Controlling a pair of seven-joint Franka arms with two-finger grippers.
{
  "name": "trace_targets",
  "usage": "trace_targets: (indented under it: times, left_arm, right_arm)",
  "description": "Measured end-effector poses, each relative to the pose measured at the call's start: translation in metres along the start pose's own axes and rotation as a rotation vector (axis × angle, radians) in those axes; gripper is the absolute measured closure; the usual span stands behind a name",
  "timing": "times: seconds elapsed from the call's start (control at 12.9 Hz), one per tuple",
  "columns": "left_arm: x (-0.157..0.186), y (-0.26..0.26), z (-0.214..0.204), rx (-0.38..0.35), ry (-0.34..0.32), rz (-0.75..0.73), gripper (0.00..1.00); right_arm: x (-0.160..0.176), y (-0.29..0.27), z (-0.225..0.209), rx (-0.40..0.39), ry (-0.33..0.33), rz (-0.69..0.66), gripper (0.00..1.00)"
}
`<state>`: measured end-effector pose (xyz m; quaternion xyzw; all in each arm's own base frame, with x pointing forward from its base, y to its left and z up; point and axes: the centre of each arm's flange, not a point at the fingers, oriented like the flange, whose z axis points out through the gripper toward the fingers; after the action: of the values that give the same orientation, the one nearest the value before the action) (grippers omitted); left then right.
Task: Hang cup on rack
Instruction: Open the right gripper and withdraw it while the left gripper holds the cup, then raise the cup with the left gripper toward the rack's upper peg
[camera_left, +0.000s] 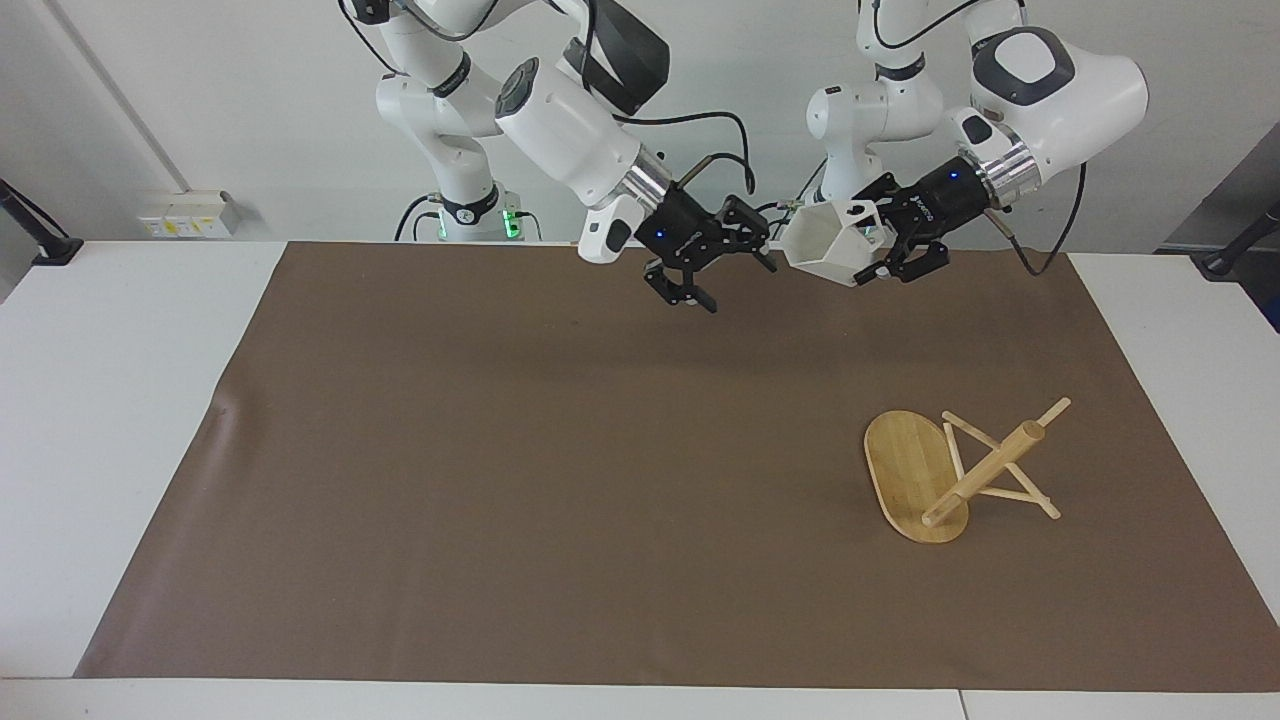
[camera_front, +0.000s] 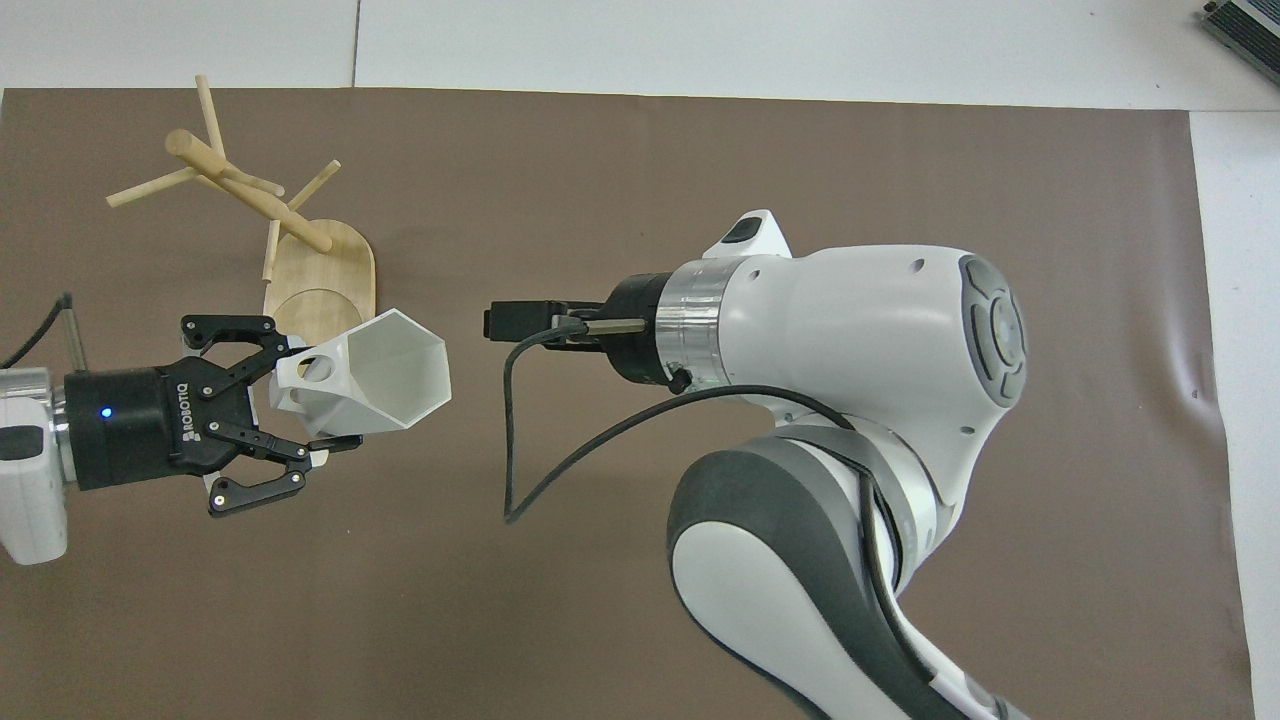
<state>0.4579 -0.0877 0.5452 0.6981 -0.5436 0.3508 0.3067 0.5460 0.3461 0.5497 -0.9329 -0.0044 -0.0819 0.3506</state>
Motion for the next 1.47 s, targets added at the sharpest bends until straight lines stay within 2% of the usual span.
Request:
trace_targets:
  times: [0.15, 0.23, 0.46, 0.7, 0.93, 1.08, 1.16, 1.47]
  left_arm:
    - [-0.001, -0.002, -0.002, 0.011, -0.002, -0.026, 0.28]
    - [-0.004, -0.004, -0.004, 0.03, -0.025, -0.053, 0.28]
    - [-0.018, -0.015, -0.015, 0.11, -0.15, -0.146, 0.28]
    - [-0.027, -0.021, -0.015, 0.169, -0.265, -0.333, 0.28]
    - [-0.025, -0.022, -0.007, 0.223, -0.338, -0.516, 0.28]
    - [-0.016, -0.015, 0.012, 0.255, -0.393, -0.609, 0.28]
    - [-0.008, -0.012, 0.023, 0.294, -0.417, -0.642, 0.28]
    - [-0.002, -0.014, 0.039, 0.404, -0.428, -0.784, 0.28]
  right_arm:
    - [0.019, 0.021, -0.026, -0.158, -0.018, -0.004, 0.0]
    - [0.028, 0.032, -0.041, -0.226, -0.022, -0.003, 0.0]
    - [0.043, 0.074, -0.066, -0.412, -0.045, -0.004, 0.0]
    - [0.045, 0.11, -0.08, -0.572, -0.109, 0.012, 0.0]
    - [0.045, 0.144, -0.108, -0.676, -0.158, 0.073, 0.0]
    - [0.047, 0.165, -0.131, -0.713, -0.178, 0.084, 0.0]
    - [0.049, 0.177, -0.145, -0.721, -0.182, 0.084, 0.0]
    - [0.055, 0.207, -0.176, -0.736, -0.169, 0.124, 0.0]
